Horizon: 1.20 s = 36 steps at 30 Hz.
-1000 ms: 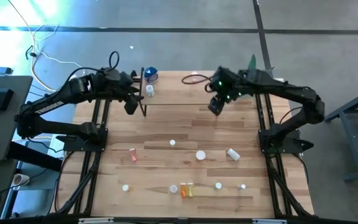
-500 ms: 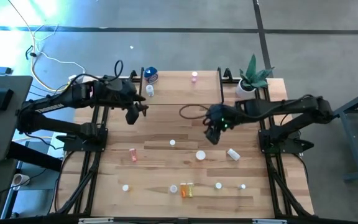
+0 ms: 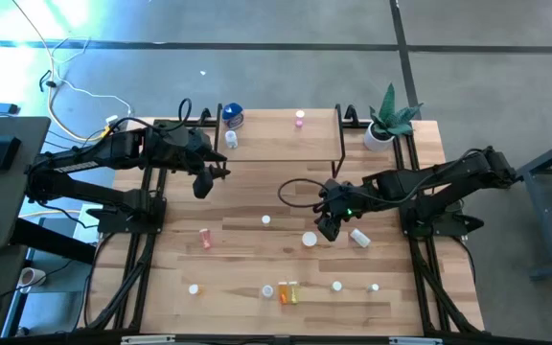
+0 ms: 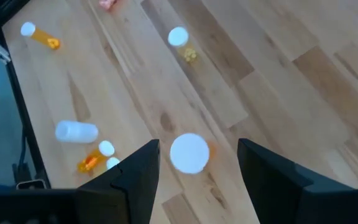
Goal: Pick and place medicine bottles onto shelf by color
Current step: Put the big orange pill bottle on the shelf
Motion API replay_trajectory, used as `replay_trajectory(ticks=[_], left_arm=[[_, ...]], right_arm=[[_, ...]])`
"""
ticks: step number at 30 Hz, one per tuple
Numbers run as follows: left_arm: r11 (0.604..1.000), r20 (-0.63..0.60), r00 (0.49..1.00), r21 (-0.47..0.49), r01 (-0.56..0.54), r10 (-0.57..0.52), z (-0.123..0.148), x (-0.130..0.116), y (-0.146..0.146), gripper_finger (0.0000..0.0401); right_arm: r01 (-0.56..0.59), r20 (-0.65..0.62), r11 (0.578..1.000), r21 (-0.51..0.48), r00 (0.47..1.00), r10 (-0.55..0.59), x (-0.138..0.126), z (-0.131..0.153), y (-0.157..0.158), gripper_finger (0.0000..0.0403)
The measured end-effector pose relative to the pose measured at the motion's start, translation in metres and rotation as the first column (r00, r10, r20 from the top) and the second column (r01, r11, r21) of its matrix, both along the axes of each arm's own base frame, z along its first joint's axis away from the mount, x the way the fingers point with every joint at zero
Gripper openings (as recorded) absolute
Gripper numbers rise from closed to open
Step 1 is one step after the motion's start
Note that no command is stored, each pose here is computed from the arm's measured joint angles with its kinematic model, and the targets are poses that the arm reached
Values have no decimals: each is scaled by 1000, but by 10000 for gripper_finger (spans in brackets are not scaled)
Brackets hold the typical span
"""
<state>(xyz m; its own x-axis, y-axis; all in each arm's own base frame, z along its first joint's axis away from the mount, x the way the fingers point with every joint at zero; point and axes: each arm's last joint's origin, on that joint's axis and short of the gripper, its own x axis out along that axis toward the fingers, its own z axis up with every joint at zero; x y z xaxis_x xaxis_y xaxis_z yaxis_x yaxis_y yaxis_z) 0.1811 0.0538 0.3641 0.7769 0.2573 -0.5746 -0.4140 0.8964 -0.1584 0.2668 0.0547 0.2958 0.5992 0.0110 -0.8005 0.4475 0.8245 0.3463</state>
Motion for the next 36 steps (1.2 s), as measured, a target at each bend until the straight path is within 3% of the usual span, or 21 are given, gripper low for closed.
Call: replay_trajectory(ticks=[9, 14, 19, 27, 36], left_arm=[[1000, -5, 1000, 6, 22, -22, 0, 1, -3, 194], [1000, -12, 1000, 4, 25, -25, -1, 1, -4, 194], [1000, -73, 997, -15, 24, -25, -6, -3, -5, 194], [1000, -90, 996, -20, 23, -25, -7, -4, -5, 194], [1000, -90, 996, -20, 23, -25, -7, -4, -5, 194]], right_arm=[[-40, -30, 999, -31, 999, 39, 2, -5, 3, 214], [-67, -78, 996, -51, 995, 63, 10, -17, 6, 251], [-163, -163, 981, -102, 976, 146, 22, -40, 15, 281], [-260, -201, 956, -134, 952, 231, 38, -66, 32, 284], [-269, -237, 953, -140, 943, 232, 51, -90, 37, 284]])
